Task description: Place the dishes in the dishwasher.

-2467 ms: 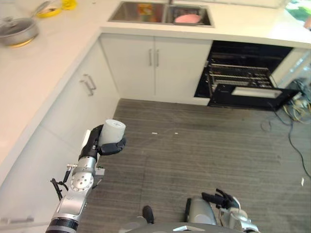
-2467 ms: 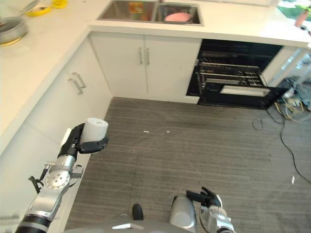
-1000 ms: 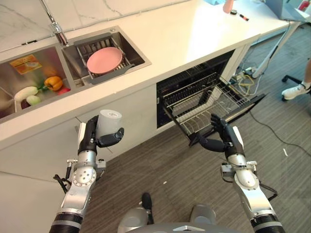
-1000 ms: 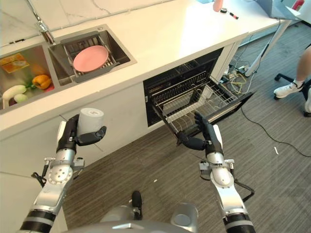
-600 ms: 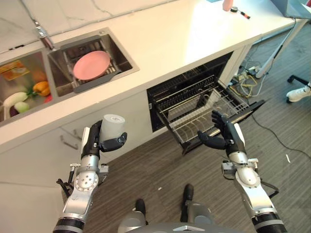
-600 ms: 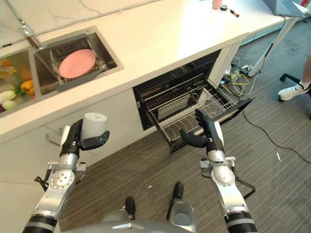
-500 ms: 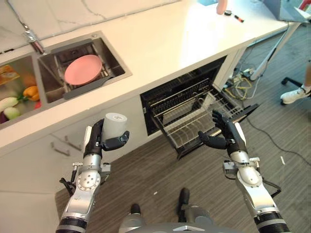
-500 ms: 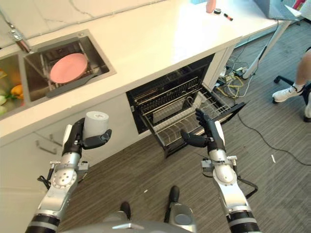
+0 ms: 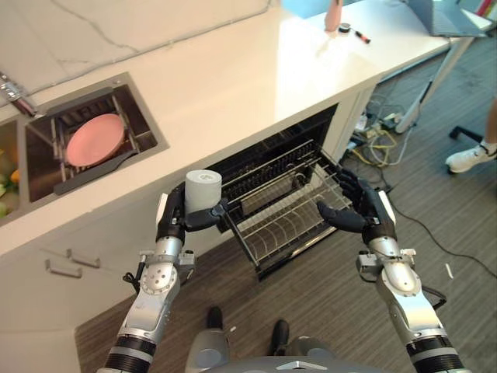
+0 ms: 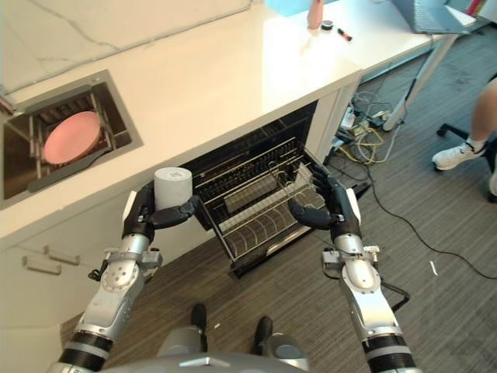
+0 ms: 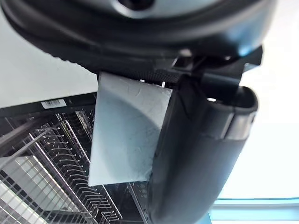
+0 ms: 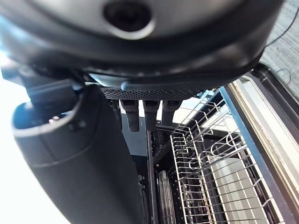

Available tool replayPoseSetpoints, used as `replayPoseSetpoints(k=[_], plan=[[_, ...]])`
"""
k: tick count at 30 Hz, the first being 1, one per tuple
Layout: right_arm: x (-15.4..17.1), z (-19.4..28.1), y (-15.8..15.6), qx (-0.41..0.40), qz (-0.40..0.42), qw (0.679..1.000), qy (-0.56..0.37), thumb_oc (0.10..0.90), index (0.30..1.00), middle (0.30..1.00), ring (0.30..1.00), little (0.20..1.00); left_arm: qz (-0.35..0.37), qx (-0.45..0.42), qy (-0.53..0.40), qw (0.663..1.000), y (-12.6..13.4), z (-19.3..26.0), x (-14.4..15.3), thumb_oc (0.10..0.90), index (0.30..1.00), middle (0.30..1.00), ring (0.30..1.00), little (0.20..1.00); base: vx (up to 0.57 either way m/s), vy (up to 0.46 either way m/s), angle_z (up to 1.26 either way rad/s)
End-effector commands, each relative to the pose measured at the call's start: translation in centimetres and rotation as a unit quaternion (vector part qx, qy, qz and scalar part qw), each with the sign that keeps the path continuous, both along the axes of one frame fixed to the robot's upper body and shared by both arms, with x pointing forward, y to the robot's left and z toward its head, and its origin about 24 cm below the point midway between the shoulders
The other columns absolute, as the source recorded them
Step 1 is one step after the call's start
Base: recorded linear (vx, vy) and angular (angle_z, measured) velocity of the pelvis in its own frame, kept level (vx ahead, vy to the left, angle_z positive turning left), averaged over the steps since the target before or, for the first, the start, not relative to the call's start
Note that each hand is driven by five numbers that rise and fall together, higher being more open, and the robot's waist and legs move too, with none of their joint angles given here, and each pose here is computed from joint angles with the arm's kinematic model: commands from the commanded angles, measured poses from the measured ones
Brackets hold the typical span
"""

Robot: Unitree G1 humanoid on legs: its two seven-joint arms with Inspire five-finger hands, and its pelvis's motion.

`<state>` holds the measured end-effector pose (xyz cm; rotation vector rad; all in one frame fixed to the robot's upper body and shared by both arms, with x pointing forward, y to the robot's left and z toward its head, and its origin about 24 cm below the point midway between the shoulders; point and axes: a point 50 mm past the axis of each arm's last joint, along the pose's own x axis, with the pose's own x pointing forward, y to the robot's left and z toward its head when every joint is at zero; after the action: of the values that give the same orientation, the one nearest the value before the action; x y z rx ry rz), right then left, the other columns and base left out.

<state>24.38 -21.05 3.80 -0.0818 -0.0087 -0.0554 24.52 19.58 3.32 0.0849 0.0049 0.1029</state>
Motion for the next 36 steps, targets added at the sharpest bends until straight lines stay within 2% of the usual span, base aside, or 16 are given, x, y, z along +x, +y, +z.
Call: replayPoseSetpoints(k=[1, 3, 4, 7, 12, 14, 15, 16, 18, 23, 28, 36], plan=[[0.7, 5.6, 1.2, 0.050, 0.051, 0.986, -0.150, 0.800, 0.900, 0.900, 0.900, 0.900, -0.033, -0.035, -0.140, 0.989, -0.8, 5.3, 1.9, 0.400, 0.300, 0.300, 0.300, 0.300, 0.08, 0.106, -0.18], [0.5, 5.5, 2.5, 0.104, 0.084, 0.980, -0.146, 0.800, 0.900, 0.900, 0.900, 0.900, -0.047, -0.047, -0.127, 0.990, -1.5, 4.8, 2.2, 0.400, 0.300, 0.300, 0.300, 0.300, 0.09, 0.149, -0.16], [0.5, 5.5, 2.5, 0.104, 0.084, 0.980, -0.146, 0.800, 0.900, 0.900, 0.900, 0.900, -0.047, -0.047, -0.127, 0.990, -1.5, 4.8, 2.2, 0.400, 0.300, 0.300, 0.300, 0.300, 0.08, 0.157, -0.31], [0.1, 5.1, 5.4, 0.209, 0.148, 0.958, -0.125, 0.800, 0.900, 0.900, 0.900, 0.900, -0.072, -0.048, -0.130, 0.988, -2.8, 5.2, 3.0, 0.400, 0.300, 0.300, 0.300, 0.300, 0.04, 0.174, -0.16], [-0.1, 5.1, 6.3, 0.228, 0.169, 0.951, -0.119, 0.800, 0.900, 0.900, 0.900, 0.900, -0.083, -0.040, -0.137, 0.986, -3.4, 5.7, 3.4, 0.400, 0.300, 0.300, 0.300, 0.300, 0.02, 0.068, -0.16], [-0.4, 5.6, 7.6, 0.233, 0.192, 0.946, -0.121, 0.800, 0.900, 0.900, 0.900, 0.900, -0.075, 0.023, -0.167, 0.983, -3.8, 7.0, 4.3, 0.400, 0.300, 0.300, 0.300, 0.300, 0.02, 0.103, -0.15], [-0.4, 5.6, 7.6, 0.233, 0.192, 0.946, -0.121, 0.800, 0.900, 0.900, 0.900, 0.900, -0.075, 0.023, -0.167, 0.983, -3.8, 7.0, 4.3, 0.400, 0.300, 0.300, 0.300, 0.300, 0.01, 0.086, -0.39], [-0.1, 6.6, 8.2, 0.214, 0.204, 0.945, -0.138, 0.800, 0.900, 0.900, 0.900, 0.900, -0.063, 0.081, -0.187, 0.977, -3.9, 7.9, 4.8, 0.400, 0.300, 0.300, 0.300, 0.300, 0.01, 0.051, -0.60], [0.2, 7.7, 9.7, 0.216, 0.219, 0.939, -0.155, 0.800, 0.900, 0.900, 0.900, 0.900, -0.033, 0.145, -0.208, 0.967, -4.3, 8.6, 5.9, 0.400, 0.300, 0.300, 0.300, 0.300, 0.02, 0.063, -0.62], [0.9, 8.9, 11.4, 0.237, 0.207, 0.934, -0.171, 0.800, 0.900, 0.900, 0.900, 0.900, -0.002, 0.183, -0.206, 0.961, -5.0, 7.9, 6.2, 0.400, 0.300, 0.300, 0.300, 0.300, 0.01, 0.021, -0.12], [2.0, 9.8, 13.3, 0.259, 0.176, 0.933, -0.176, 0.800, 0.900, 0.900, 0.900, 0.900, 0.006, 0.215, -0.211, 0.954, -6.9, 7.2, 6.3, 0.400, 0.300, 0.300, 0.300, 0.300, 0.00, 0.000, 0.00], [3.0, 8.9, 16.1, 0.332, 0.159, 0.923, -0.114, 0.800, 0.900, 0.900, 0.900, 0.900, -0.009, 0.219, -0.196, 0.956, -9.1, 6.1, 6.4, 0.400, 0.300, 0.300, 0.300, 0.300, 0.01, -0.009, 0.14]])
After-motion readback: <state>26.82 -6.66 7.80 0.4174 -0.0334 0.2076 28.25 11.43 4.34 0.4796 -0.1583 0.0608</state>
